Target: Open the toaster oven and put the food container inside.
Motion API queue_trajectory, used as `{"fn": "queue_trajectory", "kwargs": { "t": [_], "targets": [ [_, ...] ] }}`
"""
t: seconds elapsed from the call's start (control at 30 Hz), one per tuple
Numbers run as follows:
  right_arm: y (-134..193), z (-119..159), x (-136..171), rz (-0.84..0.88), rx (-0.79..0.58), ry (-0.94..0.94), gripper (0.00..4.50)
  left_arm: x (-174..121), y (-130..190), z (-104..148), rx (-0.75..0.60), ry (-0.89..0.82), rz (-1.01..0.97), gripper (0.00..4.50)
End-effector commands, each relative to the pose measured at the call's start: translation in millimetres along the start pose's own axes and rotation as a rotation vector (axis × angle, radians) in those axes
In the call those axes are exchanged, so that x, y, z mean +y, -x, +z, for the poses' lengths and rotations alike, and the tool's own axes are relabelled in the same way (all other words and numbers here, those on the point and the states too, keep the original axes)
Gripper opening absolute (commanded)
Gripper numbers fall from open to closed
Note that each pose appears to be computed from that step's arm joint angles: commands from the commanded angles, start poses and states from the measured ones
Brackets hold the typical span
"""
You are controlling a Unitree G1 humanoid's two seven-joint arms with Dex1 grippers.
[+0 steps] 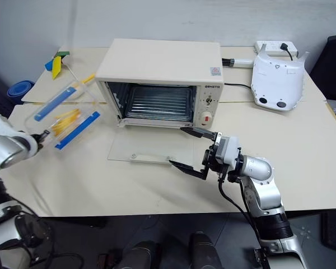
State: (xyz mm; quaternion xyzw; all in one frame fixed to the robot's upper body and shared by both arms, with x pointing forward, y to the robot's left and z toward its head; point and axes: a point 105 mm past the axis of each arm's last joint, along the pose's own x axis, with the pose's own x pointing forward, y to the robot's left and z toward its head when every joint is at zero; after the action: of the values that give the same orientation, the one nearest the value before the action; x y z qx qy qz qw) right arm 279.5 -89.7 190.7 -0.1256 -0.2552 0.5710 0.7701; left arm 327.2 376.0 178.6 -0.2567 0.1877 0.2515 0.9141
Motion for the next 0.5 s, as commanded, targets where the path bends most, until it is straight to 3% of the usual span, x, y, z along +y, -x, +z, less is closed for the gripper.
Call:
{"fn": "queue_trajectory", "kwargs": {
  "t": [0.03,0.23,0.33,0.5],
  "targets": [
    [0.7,7.6,-0.1,-0.007,-0.03,0.011,4.5,-2.3,21.9,32.7,-0.032,-0.191,-0.092,0.16],
    [11.1,3.2,1.3,-0.015,0.005,0.004,4.5,-14.9,46.4,37.5,0.096,-0.57,-0.267,0.16],
    [26.0,-0.1,2.3,-0.046,0.054,0.009,4.5,-44.4,56.3,16.2,0.179,-0.687,-0.429,0.16],
    [49.2,-2.9,1.6,-0.11,0.133,0.031,4.5,-89.7,63.4,-15.6,0.241,-0.727,-0.605,0.16]
  ]
}}
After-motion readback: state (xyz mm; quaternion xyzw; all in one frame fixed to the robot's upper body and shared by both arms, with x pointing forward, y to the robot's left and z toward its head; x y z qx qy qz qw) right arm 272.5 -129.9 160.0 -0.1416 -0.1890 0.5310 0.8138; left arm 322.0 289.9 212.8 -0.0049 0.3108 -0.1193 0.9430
